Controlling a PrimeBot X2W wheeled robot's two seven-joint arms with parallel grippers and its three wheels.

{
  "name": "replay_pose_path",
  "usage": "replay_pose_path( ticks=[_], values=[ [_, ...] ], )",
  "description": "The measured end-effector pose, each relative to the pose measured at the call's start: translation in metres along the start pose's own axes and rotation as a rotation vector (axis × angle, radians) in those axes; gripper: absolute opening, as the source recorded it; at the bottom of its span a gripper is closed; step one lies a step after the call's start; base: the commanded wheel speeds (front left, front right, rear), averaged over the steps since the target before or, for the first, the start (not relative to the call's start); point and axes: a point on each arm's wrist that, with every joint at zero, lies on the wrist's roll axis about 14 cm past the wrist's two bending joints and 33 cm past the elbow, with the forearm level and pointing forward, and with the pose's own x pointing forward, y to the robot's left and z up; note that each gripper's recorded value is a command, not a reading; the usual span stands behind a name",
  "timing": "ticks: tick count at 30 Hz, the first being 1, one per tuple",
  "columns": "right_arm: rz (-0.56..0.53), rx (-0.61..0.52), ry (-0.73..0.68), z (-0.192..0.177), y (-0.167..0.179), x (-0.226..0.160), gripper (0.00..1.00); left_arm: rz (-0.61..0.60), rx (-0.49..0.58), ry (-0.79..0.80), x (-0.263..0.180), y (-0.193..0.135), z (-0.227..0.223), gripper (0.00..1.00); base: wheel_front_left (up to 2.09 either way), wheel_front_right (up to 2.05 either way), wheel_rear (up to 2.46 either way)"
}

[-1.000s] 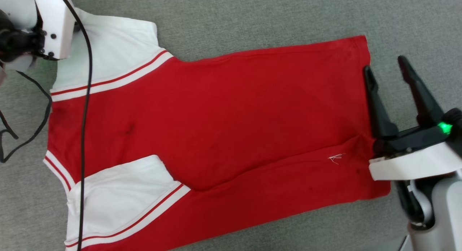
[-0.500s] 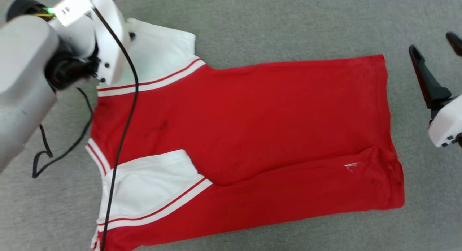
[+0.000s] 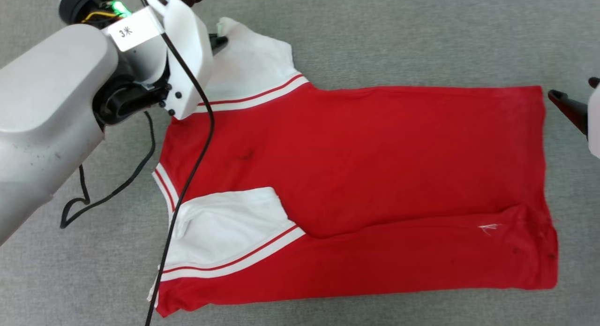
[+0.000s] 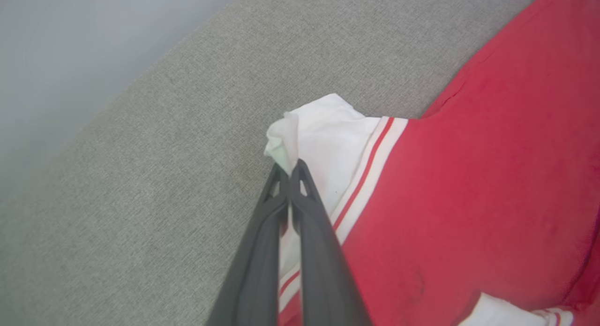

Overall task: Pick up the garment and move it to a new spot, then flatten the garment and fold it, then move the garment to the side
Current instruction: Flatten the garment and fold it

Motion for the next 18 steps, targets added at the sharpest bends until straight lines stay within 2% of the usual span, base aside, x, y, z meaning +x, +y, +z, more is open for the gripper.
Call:
replay_pose_path(
  ticks=[3,9,16,17,18],
  values=[
    [0.024,0.000,0.036,0.000,0.010,0.017,1.00,-0.009,0.004,-0.011,0.001,-0.001,-0.001,0.00,0.00,0.00,0.00],
    [0.071,0.040,0.140,-0.026,0.032,0.059,1.00,-0.019,0.009,-0.013,0.004,0.001,-0.009,0.00,0.00,0.00,0.00],
    [0.099,0.067,0.171,-0.043,0.041,0.074,1.00,-0.016,-0.001,-0.008,0.005,0.005,-0.018,0.00,0.00,0.00,0.00],
    [0.098,0.064,0.169,-0.044,0.041,0.074,0.41,-0.015,-0.002,-0.008,0.004,0.006,-0.018,0.00,0.00,0.00,0.00],
    [0.094,0.059,0.160,-0.044,0.039,0.073,0.00,-0.012,-0.003,-0.009,0.003,0.007,-0.018,0.00,0.00,0.00,0.00]
  ],
)
